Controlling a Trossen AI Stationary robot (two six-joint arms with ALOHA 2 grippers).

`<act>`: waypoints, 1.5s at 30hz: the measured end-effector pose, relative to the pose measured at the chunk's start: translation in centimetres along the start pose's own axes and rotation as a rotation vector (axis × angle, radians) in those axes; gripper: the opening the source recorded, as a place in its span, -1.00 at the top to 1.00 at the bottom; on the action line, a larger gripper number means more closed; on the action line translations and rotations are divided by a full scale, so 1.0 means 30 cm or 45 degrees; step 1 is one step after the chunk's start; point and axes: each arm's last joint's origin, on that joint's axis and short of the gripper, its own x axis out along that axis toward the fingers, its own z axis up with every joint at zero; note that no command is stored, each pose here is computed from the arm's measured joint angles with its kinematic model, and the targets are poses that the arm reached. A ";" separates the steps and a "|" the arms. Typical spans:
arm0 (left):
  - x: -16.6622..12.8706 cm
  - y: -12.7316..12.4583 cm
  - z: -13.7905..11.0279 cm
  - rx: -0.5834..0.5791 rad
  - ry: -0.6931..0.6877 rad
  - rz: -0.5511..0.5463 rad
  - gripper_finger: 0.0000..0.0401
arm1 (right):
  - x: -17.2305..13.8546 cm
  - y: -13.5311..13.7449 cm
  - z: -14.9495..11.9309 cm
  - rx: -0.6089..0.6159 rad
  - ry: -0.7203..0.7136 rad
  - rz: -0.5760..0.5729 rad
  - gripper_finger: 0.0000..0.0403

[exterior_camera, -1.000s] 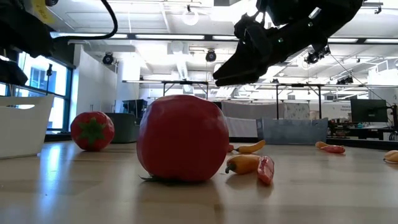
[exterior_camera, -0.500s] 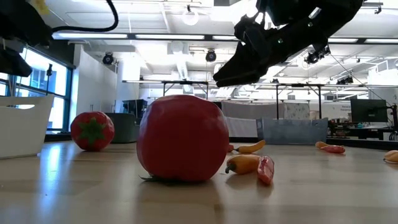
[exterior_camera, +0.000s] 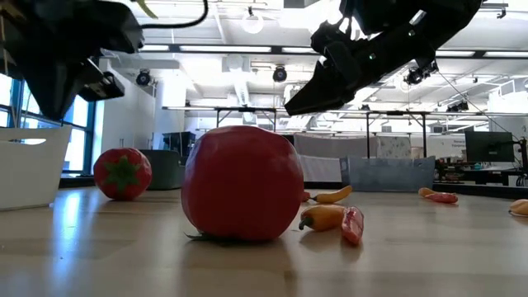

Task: Sort produce into baskets
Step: Put the yellow lemon into the white bin

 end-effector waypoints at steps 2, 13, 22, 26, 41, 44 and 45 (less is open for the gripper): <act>0.011 0.006 0.004 -0.003 0.019 0.007 0.96 | 0.000 0.000 0.000 -0.002 0.002 -0.002 0.38; 0.042 0.017 0.010 0.004 0.066 0.096 1.00 | 0.000 0.000 -0.002 -0.005 0.007 -0.004 0.83; -0.002 0.020 -0.004 -0.055 0.004 0.107 1.00 | 0.000 -0.009 -0.001 0.004 0.004 -0.123 0.79; -0.046 0.024 -0.023 -0.098 -0.044 0.093 1.00 | 0.001 -0.028 -0.001 0.035 0.002 -0.172 0.59; -0.105 0.145 -0.039 -0.169 -0.715 0.008 1.00 | 0.062 -0.290 -0.036 0.051 0.131 -0.122 -0.12; -0.096 0.166 -0.034 -0.191 -0.820 -0.019 1.00 | 0.097 -0.353 -0.016 0.027 0.222 -0.138 -0.12; -0.094 0.172 -0.032 -0.201 -0.845 -0.023 1.00 | 0.110 -0.372 -0.010 0.016 0.266 -0.134 -0.12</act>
